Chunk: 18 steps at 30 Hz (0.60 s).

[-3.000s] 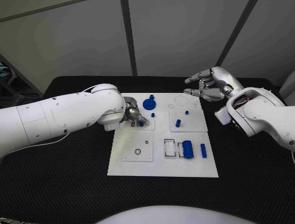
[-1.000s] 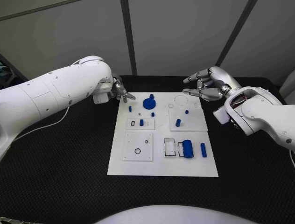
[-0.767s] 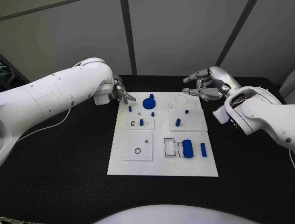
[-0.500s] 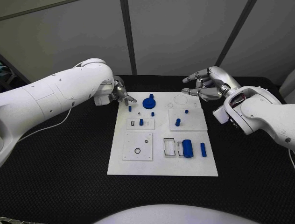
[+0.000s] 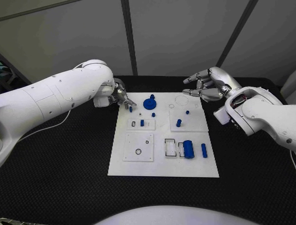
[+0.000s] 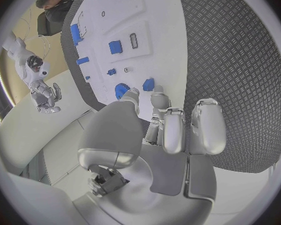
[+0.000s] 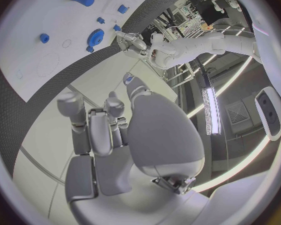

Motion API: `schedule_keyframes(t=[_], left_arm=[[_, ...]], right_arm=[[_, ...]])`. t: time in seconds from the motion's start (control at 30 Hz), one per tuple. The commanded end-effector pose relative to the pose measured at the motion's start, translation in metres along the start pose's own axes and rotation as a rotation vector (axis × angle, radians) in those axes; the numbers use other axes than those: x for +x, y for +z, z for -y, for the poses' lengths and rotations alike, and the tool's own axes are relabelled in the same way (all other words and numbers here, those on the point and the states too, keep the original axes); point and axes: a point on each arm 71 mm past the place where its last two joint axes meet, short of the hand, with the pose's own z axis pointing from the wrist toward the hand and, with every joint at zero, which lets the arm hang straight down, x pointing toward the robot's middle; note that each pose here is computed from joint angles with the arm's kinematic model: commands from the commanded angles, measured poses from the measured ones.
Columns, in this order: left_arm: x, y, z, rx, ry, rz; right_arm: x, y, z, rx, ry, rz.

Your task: Assemble the parts on the task board

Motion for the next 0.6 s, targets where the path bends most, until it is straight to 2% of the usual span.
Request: schedule_keyframes(t=[0.03,0.6], left_arm=[[0.0011,-0.0007,0.0009,0.000,0.022,-0.018],[0.0026,-0.0011,0.0017,0.001,0.026,-0.022]], right_arm=[[0.0001,0.0005,-0.0011,-0.004,0.002,-0.006],[0.0005,0.0012,-0.0010,-0.003,0.003,-0.006]])
